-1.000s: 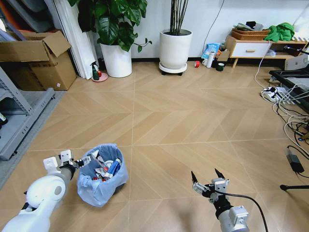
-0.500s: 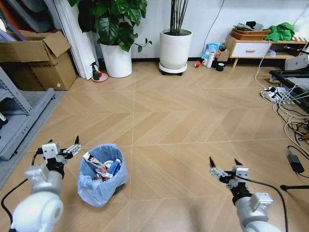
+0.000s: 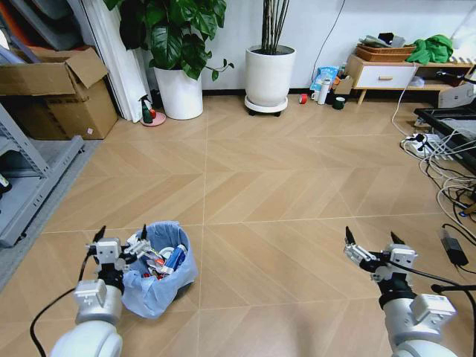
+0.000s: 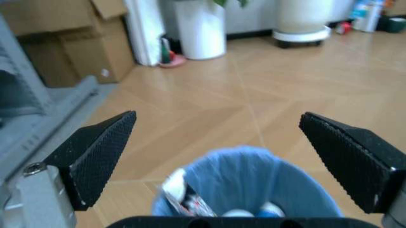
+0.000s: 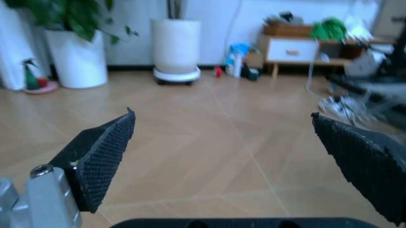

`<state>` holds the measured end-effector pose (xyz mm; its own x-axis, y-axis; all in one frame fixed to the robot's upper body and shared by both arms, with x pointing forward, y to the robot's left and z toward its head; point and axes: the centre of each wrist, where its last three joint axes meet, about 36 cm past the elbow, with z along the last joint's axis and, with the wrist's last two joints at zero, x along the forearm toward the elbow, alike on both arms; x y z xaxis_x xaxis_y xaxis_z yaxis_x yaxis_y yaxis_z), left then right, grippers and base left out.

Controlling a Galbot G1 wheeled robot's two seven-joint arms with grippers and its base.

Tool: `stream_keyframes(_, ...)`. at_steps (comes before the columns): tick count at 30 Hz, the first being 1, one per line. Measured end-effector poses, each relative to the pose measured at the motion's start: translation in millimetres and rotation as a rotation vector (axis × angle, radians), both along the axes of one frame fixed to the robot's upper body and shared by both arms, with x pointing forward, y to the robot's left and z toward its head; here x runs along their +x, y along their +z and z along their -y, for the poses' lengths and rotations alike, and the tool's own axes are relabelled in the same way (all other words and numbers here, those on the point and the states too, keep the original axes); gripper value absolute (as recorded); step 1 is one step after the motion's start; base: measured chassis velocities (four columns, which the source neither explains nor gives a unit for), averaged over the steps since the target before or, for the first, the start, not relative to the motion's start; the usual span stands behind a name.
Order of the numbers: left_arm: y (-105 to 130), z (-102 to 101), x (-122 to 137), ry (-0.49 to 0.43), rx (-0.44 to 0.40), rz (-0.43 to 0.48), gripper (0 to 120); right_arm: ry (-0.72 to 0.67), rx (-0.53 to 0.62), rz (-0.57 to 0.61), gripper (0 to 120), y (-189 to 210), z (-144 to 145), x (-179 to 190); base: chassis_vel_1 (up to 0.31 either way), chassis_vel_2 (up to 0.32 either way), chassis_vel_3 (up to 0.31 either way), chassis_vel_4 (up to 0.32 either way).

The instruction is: Pick up the trash bin and place the garbage on the floor into it.

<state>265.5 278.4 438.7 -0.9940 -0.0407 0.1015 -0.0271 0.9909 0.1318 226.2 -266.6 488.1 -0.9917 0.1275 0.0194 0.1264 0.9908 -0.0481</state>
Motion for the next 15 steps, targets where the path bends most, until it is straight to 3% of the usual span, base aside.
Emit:
stream_keyframes(2, -0.2, -12.4, -10.3, -0.051, 0.001, 0.001, 100, 0.059, -0.014, 0.019, 100, 3.7, -2.6, -3.1, 0.0, 0.0, 0.0, 0.0)
stream_keyframes(9, 6.4, -32.4, -19.3, -0.047, 0.015, 0.037, 100, 0.133, -0.001, 0.003, 100, -6.1, -19.0, -3.9, 0.0, 0.0, 0.0, 0.0)
stream_keyframes(15, 24.5, -28.7, -22.4, -0.005, -0.03, 0.075, 100, 0.142, 0.022, 0.01, 100, -12.3, -33.7, -4.7, 0.0, 0.0, 0.0, 0.0)
